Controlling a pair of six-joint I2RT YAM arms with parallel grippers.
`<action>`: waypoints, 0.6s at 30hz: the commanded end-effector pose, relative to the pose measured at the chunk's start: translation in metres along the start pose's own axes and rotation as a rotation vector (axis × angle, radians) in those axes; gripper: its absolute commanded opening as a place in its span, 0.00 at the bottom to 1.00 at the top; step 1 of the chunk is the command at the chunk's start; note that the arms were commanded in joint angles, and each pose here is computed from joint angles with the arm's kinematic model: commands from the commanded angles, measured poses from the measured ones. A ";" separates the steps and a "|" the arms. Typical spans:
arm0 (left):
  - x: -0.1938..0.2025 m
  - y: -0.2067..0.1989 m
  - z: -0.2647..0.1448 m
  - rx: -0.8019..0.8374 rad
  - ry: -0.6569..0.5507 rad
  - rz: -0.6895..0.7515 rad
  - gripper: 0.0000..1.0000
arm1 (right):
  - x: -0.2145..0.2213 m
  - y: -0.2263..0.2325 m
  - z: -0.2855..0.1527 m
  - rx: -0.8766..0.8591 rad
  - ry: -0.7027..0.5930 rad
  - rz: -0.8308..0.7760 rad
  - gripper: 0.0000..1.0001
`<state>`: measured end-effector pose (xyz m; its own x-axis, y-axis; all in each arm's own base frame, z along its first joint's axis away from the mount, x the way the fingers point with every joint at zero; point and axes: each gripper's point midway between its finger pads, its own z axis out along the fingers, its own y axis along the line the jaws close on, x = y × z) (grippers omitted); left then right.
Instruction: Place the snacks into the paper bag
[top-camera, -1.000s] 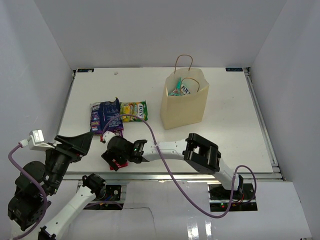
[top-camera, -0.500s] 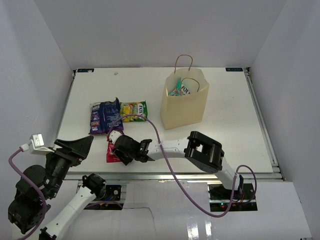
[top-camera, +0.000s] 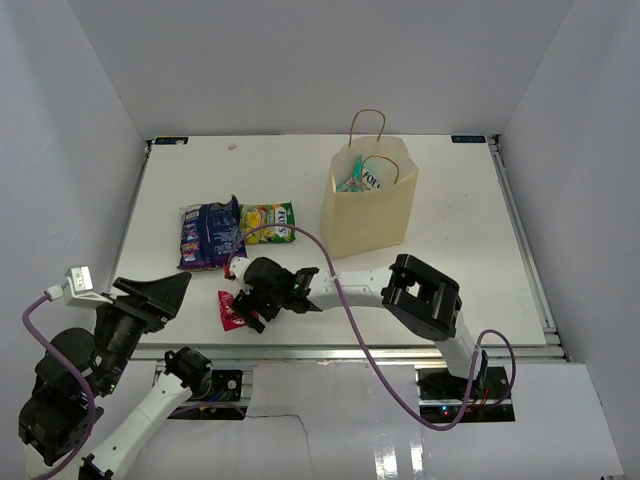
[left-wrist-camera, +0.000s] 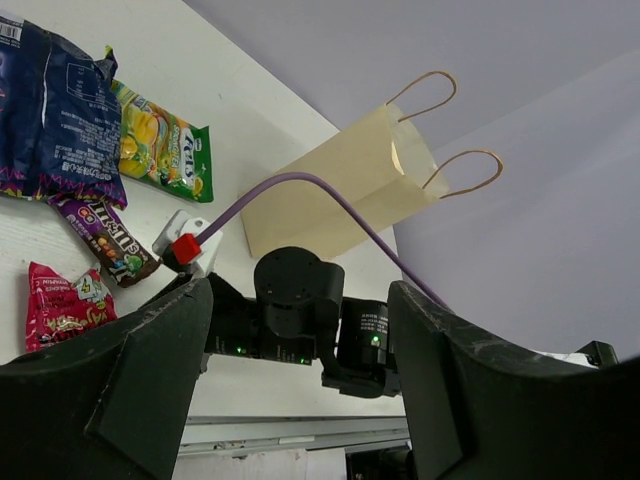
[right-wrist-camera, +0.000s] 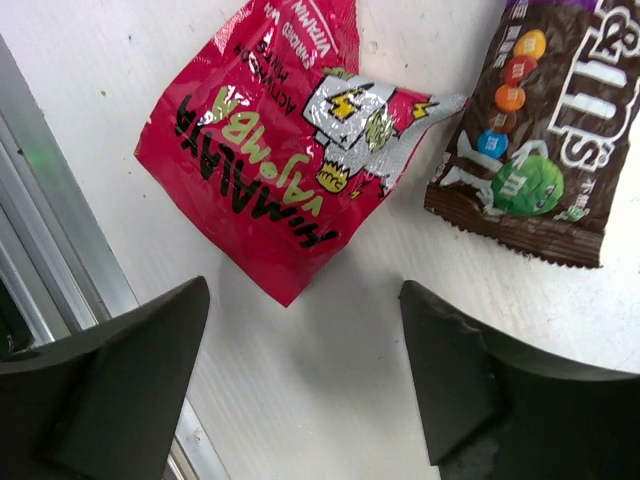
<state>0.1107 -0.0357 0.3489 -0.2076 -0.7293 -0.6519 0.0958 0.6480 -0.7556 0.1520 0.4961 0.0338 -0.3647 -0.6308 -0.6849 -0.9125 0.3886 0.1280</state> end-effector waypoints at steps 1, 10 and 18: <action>0.009 -0.001 0.004 -0.001 0.039 0.003 0.81 | -0.043 0.015 -0.019 -0.091 -0.088 0.020 0.85; 0.007 -0.006 0.001 0.020 0.041 -0.007 0.81 | -0.067 0.004 0.014 0.021 -0.099 0.219 0.93; 0.011 -0.006 0.003 0.020 0.053 -0.011 0.82 | -0.052 -0.012 0.036 0.158 -0.077 0.201 0.89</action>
<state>0.1088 -0.0436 0.3468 -0.2437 -0.7272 -0.6417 0.1143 0.6355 -0.7636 0.1818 0.5484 0.0376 -0.5148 -0.4997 -0.6966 -0.8085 0.5532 0.2007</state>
